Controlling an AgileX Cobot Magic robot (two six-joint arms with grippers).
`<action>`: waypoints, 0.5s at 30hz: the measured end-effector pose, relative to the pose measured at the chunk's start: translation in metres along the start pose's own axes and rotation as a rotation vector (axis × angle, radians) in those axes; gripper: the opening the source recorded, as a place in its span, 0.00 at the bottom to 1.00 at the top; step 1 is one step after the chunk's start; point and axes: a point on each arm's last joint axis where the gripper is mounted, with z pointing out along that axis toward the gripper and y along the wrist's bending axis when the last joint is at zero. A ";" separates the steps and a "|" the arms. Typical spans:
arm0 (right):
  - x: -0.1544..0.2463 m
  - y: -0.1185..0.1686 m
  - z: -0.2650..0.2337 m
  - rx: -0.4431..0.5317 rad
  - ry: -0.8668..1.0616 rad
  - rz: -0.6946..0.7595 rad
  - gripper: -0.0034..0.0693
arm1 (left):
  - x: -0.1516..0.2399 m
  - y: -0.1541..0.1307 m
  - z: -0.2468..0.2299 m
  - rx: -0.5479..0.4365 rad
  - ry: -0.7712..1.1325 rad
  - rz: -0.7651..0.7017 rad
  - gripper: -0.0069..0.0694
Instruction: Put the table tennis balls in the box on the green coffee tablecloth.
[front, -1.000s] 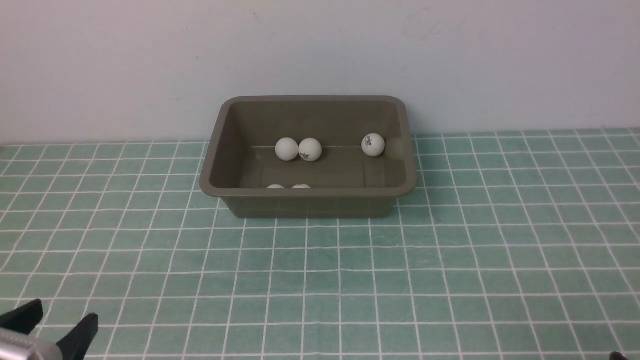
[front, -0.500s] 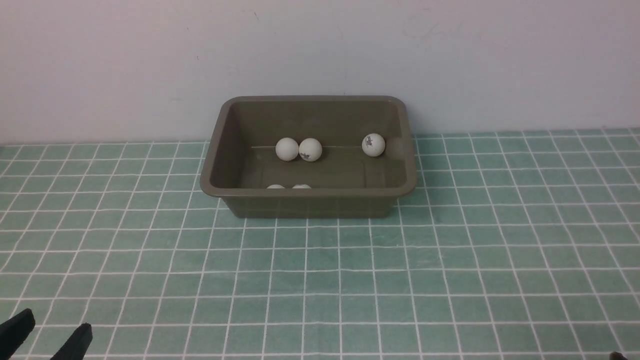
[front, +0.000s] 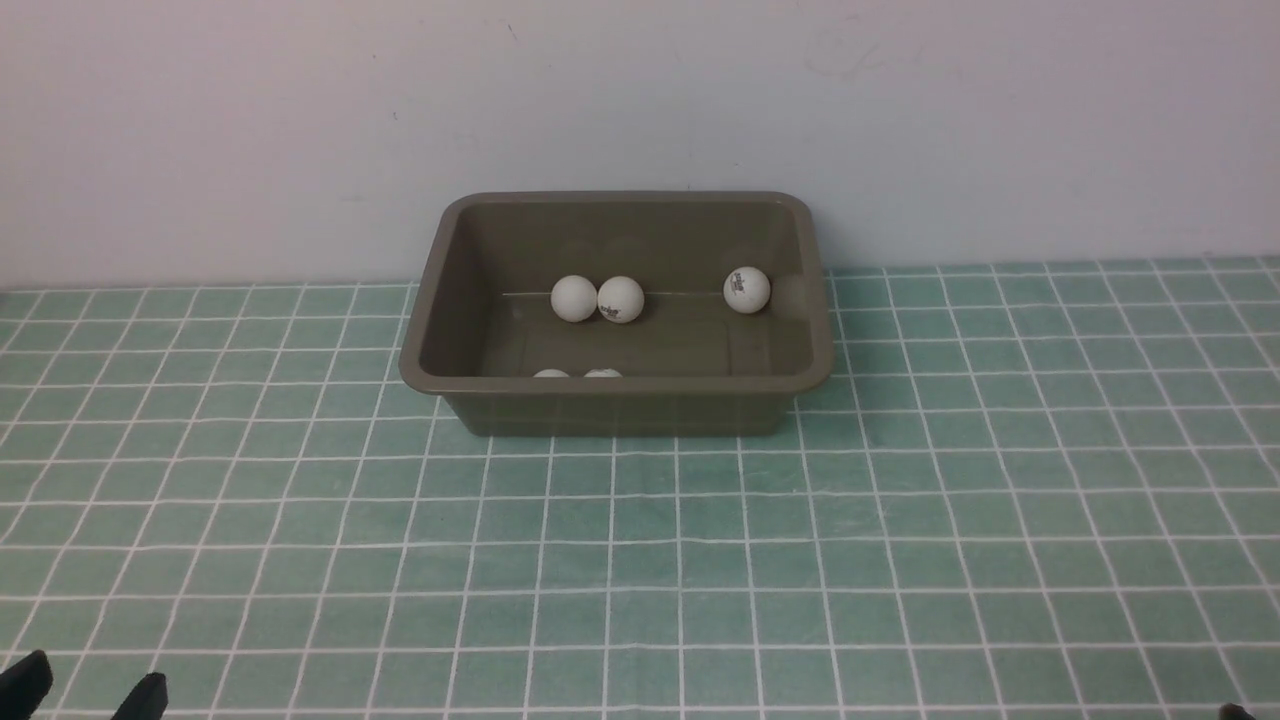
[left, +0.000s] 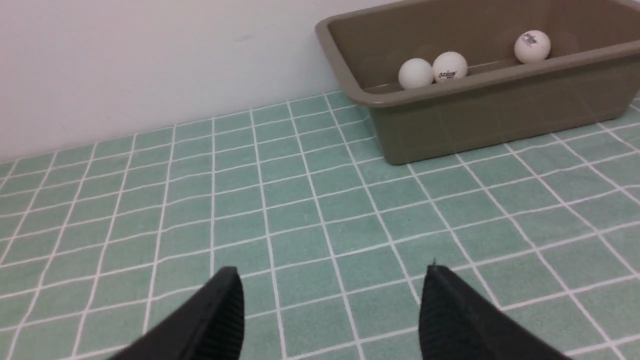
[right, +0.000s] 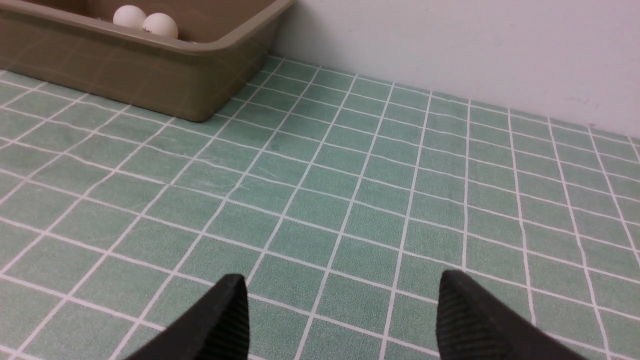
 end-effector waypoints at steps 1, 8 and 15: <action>0.000 0.000 0.000 0.000 0.000 0.000 0.68 | 0.002 0.001 0.000 -0.008 0.009 -0.007 0.65; 0.000 0.000 0.000 0.000 0.000 0.000 0.68 | 0.017 0.001 -0.004 -0.015 0.085 -0.021 0.65; 0.000 0.000 0.000 0.000 0.000 0.000 0.68 | 0.018 0.001 -0.005 -0.011 0.101 -0.019 0.65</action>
